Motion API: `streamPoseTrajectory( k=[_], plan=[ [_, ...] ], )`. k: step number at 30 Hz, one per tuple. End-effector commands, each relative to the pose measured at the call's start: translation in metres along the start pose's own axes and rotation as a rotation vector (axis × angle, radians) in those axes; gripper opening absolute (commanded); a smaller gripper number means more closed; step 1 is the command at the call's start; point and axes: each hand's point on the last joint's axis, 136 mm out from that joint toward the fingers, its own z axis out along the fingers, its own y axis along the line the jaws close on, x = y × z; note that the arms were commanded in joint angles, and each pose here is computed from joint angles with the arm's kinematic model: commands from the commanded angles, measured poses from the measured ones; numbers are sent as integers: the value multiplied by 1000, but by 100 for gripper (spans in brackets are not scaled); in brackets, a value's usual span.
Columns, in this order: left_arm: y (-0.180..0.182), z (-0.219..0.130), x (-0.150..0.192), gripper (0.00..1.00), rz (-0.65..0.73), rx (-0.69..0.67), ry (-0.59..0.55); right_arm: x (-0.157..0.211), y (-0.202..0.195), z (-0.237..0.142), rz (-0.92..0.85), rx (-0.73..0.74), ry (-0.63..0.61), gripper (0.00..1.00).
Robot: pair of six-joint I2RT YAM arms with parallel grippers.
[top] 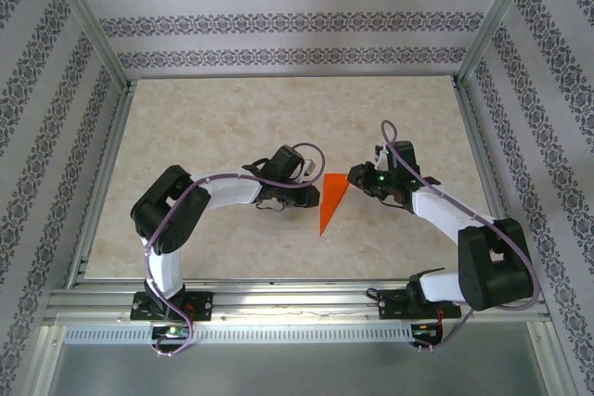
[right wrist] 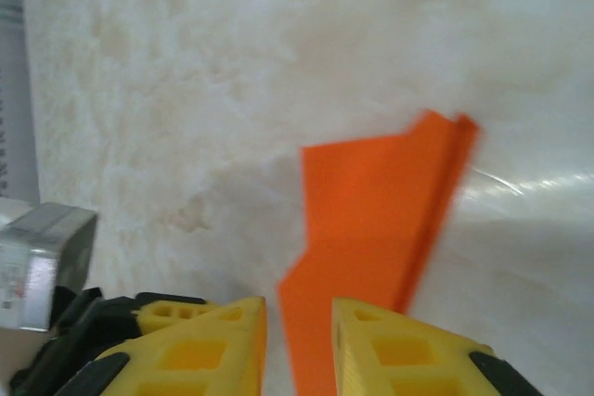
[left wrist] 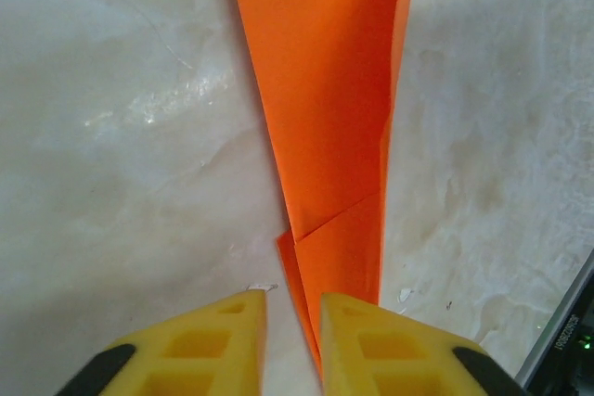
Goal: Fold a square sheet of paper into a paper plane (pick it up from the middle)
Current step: Fold the wing for the fifth time at the center of the table, then move a paper plane to the center of the table.
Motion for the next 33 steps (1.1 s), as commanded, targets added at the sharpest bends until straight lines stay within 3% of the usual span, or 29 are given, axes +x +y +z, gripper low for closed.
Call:
streamPoseTrajectory(
  k=[1,9,19,33],
  plan=[
    [-3,10,2,29,-48,43,44,13,-11,0,55,-2,34,28],
    [-9,20,1,34,-72,85,66,34,-9,8,96,-52,111,29],
    [-9,30,4,37,-89,108,93,39,-14,18,100,36,132,41],
    [-14,36,8,33,-107,147,119,56,-37,31,166,80,181,33]
  ],
)
